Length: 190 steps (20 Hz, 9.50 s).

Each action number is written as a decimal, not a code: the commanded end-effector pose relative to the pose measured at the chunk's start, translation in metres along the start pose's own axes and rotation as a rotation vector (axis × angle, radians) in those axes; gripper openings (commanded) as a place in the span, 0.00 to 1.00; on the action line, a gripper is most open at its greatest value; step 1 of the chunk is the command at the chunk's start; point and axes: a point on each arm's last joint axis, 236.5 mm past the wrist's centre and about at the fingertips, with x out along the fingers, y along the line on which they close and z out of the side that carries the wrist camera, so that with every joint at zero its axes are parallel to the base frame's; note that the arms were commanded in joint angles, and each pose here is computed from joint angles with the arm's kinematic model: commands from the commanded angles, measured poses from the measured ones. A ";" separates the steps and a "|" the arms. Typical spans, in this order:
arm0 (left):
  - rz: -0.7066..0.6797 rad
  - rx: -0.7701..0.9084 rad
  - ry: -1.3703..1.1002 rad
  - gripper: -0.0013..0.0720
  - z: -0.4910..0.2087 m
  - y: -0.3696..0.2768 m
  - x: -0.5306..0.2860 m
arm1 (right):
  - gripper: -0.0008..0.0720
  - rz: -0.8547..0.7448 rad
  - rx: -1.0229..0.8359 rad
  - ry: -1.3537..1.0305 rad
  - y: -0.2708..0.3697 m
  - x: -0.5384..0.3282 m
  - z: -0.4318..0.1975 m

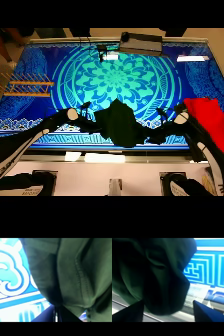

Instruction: Fold the shirts.

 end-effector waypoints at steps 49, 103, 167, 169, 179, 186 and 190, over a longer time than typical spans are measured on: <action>0.034 0.131 -0.622 0.07 0.013 0.019 -0.224 | 0.86 0.094 0.340 -0.102 -0.060 -0.064 0.009; 0.073 -0.276 -0.429 1.00 0.060 0.120 -0.172 | 0.04 -0.122 0.241 -0.488 -0.052 -0.134 0.026; -0.033 -0.123 -0.207 0.07 0.033 0.003 -0.020 | 0.04 -0.143 0.162 -0.505 -0.053 -0.136 0.030; -0.073 -0.007 -0.285 0.06 0.050 -0.020 -0.050 | 0.04 -0.144 0.153 -0.511 -0.051 -0.139 0.032; -0.355 0.527 -1.272 0.06 0.058 -0.181 -0.513 | 0.04 -0.149 -0.308 -1.475 0.129 -0.485 0.066; -0.611 0.668 -1.869 0.06 -0.117 -0.219 -0.741 | 0.04 -0.063 -0.633 -1.965 0.265 -0.632 -0.116; -0.689 0.637 -2.111 0.06 -0.157 -0.205 -0.795 | 0.04 -0.103 -0.643 -1.971 0.265 -0.632 -0.130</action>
